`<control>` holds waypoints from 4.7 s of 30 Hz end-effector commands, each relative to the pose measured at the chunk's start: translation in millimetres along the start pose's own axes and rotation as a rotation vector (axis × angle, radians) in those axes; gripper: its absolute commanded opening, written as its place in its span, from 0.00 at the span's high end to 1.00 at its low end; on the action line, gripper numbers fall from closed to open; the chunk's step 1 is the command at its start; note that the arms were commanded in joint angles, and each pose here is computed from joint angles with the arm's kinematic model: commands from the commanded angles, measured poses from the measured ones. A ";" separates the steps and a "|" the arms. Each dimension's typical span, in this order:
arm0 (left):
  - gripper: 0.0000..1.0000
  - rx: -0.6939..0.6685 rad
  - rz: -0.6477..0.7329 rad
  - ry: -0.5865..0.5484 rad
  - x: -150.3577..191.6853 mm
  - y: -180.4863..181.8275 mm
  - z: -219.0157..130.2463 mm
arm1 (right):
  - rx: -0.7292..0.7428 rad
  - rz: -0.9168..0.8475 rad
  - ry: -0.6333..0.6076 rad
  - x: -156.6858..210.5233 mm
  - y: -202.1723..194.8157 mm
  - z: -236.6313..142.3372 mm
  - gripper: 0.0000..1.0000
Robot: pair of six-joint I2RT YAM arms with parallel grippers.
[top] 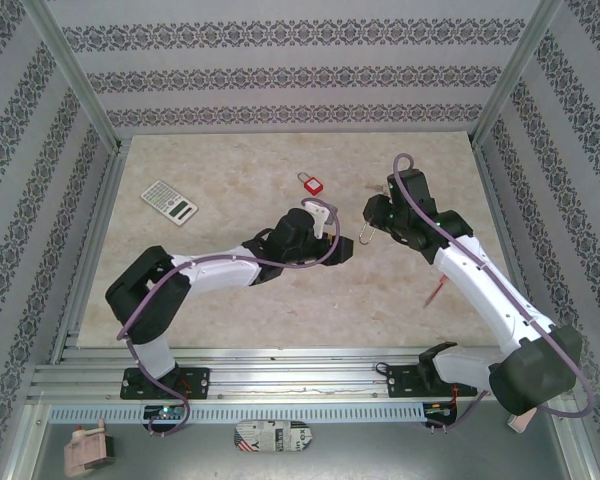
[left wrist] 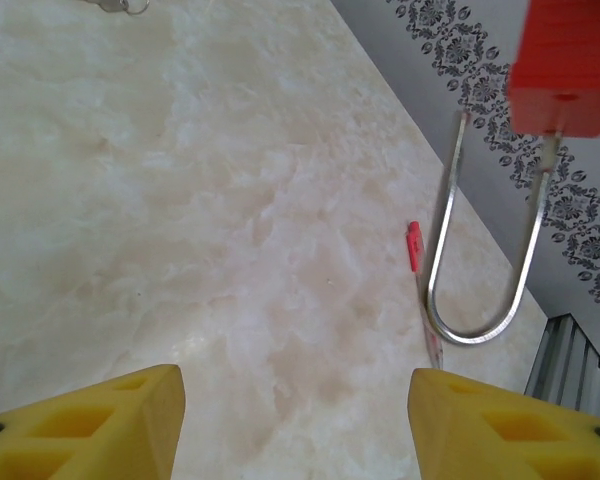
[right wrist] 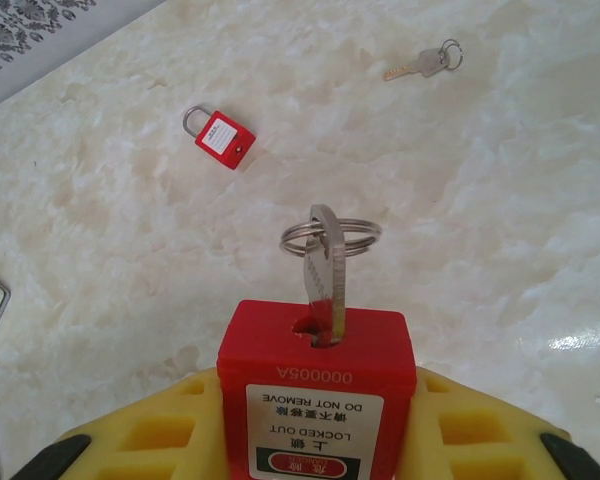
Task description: Unlock with the key
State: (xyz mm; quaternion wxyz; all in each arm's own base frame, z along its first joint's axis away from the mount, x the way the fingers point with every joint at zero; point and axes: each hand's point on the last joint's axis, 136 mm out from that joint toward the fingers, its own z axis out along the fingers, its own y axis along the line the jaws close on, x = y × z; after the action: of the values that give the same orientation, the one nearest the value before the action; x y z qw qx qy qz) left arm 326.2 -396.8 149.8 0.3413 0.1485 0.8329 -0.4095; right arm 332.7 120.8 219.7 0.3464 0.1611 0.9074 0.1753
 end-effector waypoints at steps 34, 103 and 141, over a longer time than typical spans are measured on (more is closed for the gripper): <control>0.45 0.279 -0.220 -0.080 -4.3 -13.4 19.5 | -0.078 0.039 0.025 5.1 9.7 -1.6 0.95; 0.00 -0.438 0.031 -0.226 -48.8 73.9 -227.1 | 0.130 -0.036 0.451 128.6 -58.6 89.6 0.38; 0.00 -0.286 -0.177 -0.222 -83.1 112.0 -167.8 | -0.161 -0.683 0.302 -12.2 76.4 232.4 0.17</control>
State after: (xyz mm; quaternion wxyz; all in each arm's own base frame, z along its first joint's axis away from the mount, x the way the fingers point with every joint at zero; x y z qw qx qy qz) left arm 376.4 -200.4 214.1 0.4118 -0.0189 0.8497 -0.3287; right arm 504.6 230.9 95.1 0.2593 -0.1936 0.9361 0.1377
